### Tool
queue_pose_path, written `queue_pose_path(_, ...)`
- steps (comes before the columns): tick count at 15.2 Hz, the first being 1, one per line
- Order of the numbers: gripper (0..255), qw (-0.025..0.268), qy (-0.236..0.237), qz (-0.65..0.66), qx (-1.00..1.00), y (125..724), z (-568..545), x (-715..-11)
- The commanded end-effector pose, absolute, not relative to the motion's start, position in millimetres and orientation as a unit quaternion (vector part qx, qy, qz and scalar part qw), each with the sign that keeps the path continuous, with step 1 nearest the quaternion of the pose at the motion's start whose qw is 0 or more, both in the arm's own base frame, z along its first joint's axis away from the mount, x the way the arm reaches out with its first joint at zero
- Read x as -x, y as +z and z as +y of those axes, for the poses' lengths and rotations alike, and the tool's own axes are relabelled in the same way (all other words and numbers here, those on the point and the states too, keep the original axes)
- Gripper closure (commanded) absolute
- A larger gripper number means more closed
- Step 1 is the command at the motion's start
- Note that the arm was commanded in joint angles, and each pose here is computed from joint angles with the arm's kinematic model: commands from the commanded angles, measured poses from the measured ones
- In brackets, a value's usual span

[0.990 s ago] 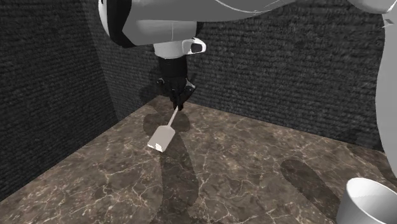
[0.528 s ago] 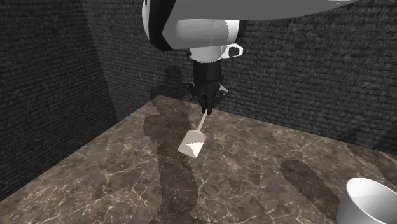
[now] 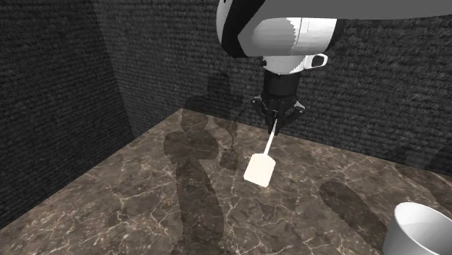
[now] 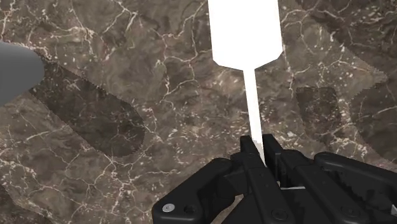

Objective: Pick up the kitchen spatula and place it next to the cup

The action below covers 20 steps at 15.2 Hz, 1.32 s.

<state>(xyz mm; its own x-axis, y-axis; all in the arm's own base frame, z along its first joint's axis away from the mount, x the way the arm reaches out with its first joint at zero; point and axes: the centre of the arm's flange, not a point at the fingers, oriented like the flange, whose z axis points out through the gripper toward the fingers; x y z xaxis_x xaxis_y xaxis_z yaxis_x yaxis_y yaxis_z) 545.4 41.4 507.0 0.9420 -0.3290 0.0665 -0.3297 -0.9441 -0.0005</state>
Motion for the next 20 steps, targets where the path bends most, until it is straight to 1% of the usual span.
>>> queue_pose_path(1,255,0.005,0.033,-0.166,-0.985,507,14,-542)
queue_pose_path(14,255,0.005,0.033,-0.166,-0.985,507,-157,-527)
queue_pose_path(20,255,0.005,0.033,-0.166,-0.985,481,-162,-527)
